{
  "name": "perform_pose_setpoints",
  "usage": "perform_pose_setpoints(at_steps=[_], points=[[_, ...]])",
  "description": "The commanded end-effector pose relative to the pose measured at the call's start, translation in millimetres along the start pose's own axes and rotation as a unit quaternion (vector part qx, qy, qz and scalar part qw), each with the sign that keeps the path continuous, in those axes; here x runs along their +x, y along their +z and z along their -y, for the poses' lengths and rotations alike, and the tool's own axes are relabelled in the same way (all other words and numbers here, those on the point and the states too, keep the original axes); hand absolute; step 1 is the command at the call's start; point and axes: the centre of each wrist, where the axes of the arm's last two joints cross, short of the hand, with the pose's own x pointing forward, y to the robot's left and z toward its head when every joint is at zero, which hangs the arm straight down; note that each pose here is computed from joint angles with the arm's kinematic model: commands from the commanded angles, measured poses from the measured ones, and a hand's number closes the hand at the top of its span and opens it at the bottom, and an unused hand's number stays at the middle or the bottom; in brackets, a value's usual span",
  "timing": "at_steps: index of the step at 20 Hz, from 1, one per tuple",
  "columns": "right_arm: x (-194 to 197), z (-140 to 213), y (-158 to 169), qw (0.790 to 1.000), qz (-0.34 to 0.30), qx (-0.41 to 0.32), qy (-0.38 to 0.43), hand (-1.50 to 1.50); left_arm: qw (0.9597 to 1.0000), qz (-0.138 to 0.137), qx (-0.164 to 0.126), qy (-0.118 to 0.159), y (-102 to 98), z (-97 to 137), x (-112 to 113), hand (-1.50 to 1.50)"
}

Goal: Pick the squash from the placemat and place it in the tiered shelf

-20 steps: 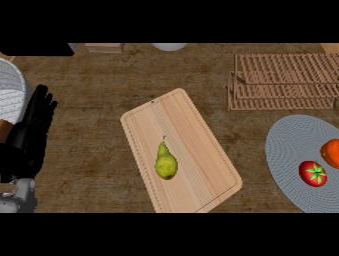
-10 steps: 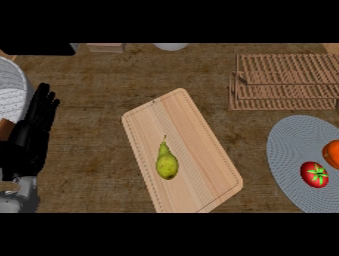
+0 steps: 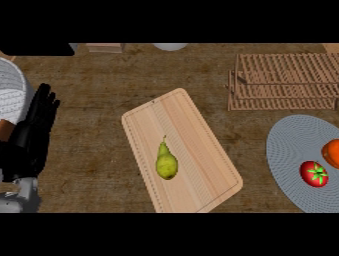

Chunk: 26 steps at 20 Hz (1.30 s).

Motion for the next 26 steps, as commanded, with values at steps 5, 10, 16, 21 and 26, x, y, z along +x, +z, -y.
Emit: perform_pose_setpoints(at_steps=[5,10,16,21,26], points=[[-17,-25,-13,1.0,-0.018,0.001,0.0,-1.5,1.0,-0.002,0.009,0.0,-3,-8,-2,0.0],[-18,-60,-31,1.0,-0.009,0.005,-0.003,-1.5,0.9999,0.003,0.009,-0.006,8,-1,4,0.0],[-36,-65,-16,1.0,-0.015,0.018,-0.005,-1.5,1.0,-0.001,0.002,-0.007,6,-7,2,0.0],[-54,-79,-25,1.0,0.007,-0.002,-0.02,-1.5,0.9999,0.004,0.007,-0.01,-9,-9,6,0.0],[-43,-83,-50,1.0,0.016,0.002,-0.018,-1.5,1.0,0.006,0.006,0.004,9,-12,11,0.0]])
